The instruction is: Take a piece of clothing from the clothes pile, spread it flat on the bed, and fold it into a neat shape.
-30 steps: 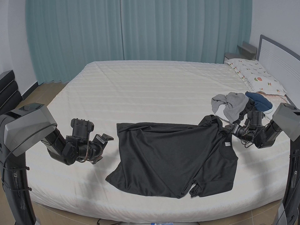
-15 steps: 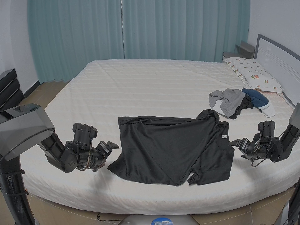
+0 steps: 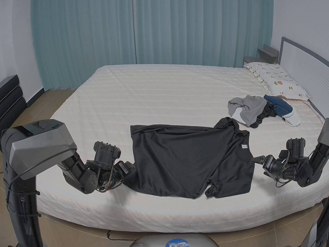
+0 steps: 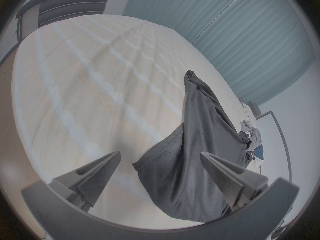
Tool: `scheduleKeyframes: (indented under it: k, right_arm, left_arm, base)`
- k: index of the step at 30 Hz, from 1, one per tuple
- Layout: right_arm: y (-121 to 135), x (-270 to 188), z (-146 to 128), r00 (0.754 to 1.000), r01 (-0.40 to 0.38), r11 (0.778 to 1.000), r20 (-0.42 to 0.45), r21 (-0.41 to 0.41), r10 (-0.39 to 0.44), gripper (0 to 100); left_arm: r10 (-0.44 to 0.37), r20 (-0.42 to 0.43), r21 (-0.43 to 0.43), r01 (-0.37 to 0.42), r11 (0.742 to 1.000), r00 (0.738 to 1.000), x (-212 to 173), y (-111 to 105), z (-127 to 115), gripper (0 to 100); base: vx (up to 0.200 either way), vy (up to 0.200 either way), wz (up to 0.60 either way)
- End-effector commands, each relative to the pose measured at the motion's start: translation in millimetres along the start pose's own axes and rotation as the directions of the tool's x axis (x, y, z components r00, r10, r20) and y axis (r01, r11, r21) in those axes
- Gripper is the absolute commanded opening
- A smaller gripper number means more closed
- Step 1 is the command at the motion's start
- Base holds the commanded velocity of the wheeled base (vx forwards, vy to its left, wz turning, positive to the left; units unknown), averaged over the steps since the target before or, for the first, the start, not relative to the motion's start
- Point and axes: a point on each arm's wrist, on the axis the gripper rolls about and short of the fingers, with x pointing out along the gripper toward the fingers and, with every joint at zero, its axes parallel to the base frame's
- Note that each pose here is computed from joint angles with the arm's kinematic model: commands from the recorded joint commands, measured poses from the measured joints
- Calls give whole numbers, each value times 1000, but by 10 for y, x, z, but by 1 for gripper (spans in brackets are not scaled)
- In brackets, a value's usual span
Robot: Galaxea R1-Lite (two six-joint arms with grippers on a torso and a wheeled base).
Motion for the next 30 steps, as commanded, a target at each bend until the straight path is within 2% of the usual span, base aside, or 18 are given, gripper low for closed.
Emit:
scheduleKeyframes:
  k: [1, 2, 9, 15, 18, 23, 26, 30]
  right_arm:
    - [-56, 58, -123, 999, 15, 1000, -38, 0, -15, 100]
    - [-59, 61, -126, 999, 16, 1000, -39, 1, -16, 100]
    - [48, 120, -273, 996, -1, 999, -85, -36, -2, 100]
    - [122, 298, -330, 998, 48, 996, -48, -73, -51, 100]
    - [132, 370, -303, 998, 58, 995, -28, -77, -61, 100]
    - [115, 499, -291, 997, 64, 994, -25, -88, -66, 100]
    - [134, 526, -248, 998, 61, 994, -14, -90, -62, 100]
    - [85, 525, -247, 996, 88, 991, -23, -104, -90, 100]
  left_arm:
    - [2, -14, 20, -2, 1000, 1000, 137, -38, -88, 100]
    - [1, -14, 20, -1, 1000, 1000, 138, -42, -86, 0]
    - [18, -24, 23, -18, 1000, 1000, 157, -2, -116, 0]
    - [44, -25, 18, -44, 999, 999, 119, 79, -110, 0]
    - [59, 2, -3, -59, 998, 998, -43, 149, -15, 0]
    - [69, 79, -69, -64, 996, 994, -277, 283, 311, 0]
    - [74, 99, -78, -66, 995, 992, -346, 320, 397, 0]
    - [99, 102, -43, -95, 995, 990, -391, 402, 422, 0]
  base:
    - [0, 0, 0]
    - [0, 0, 0]
    - [0, 0, 0]
    - [0, 0, 0]
    - [0, 0, 0]
    - [0, 0, 0]
    - [0, 0, 0]
    - [0, 0, 0]
